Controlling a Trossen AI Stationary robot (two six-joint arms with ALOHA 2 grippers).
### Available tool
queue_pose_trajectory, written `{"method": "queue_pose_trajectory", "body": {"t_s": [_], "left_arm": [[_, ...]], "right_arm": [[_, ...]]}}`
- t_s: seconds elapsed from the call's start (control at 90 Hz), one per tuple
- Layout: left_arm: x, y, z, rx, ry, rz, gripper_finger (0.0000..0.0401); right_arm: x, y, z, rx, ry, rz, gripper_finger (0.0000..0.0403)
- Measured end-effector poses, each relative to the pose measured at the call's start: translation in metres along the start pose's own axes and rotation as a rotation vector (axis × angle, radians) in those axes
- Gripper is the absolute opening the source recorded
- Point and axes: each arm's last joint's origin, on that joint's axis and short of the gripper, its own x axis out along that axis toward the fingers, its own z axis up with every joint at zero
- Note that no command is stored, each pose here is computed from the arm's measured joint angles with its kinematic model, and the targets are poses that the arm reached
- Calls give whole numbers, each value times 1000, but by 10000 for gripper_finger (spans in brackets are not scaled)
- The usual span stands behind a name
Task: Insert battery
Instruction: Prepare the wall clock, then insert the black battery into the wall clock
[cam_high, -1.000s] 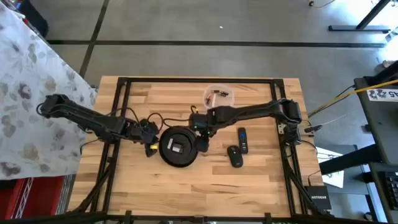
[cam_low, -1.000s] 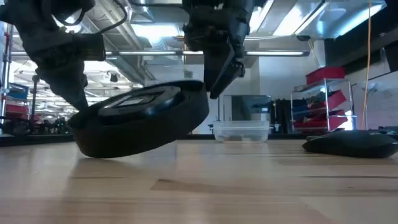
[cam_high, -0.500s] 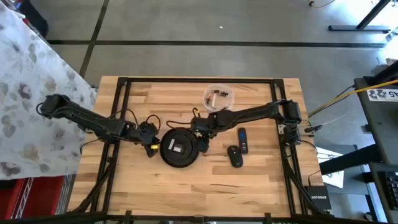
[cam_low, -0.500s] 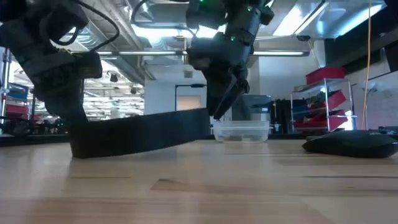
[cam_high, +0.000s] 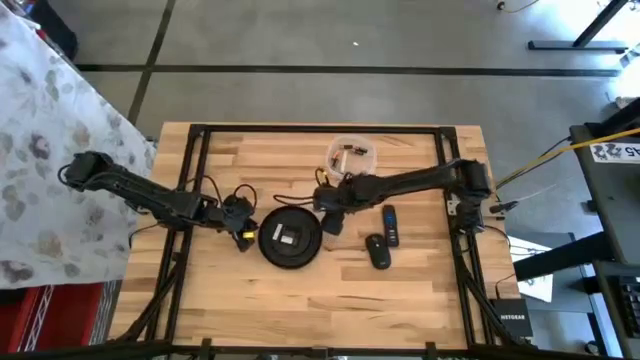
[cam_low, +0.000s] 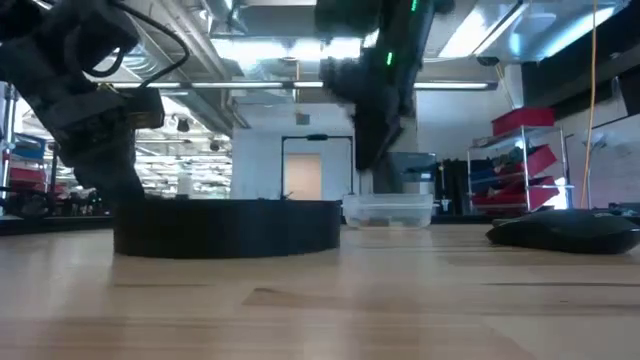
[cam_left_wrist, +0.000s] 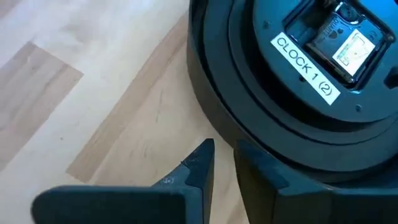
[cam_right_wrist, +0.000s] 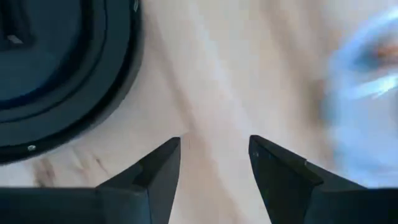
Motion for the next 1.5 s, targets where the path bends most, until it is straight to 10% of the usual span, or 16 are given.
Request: {"method": "queue_pose_trajectory", "body": {"t_s": [0.278,0.722,1.5], "left_arm": [[-2,-2,6,35,-51,32,46],[-4,-11,19,83,-195,-28,46],[-5,-10,23,238,-265,51,46]], "right_arm": [[-34,-106,19,39,-112,-97,177],[97,-220,-11,56,111,35,177],[149,-212,-23,-110,204,155,140]]}}
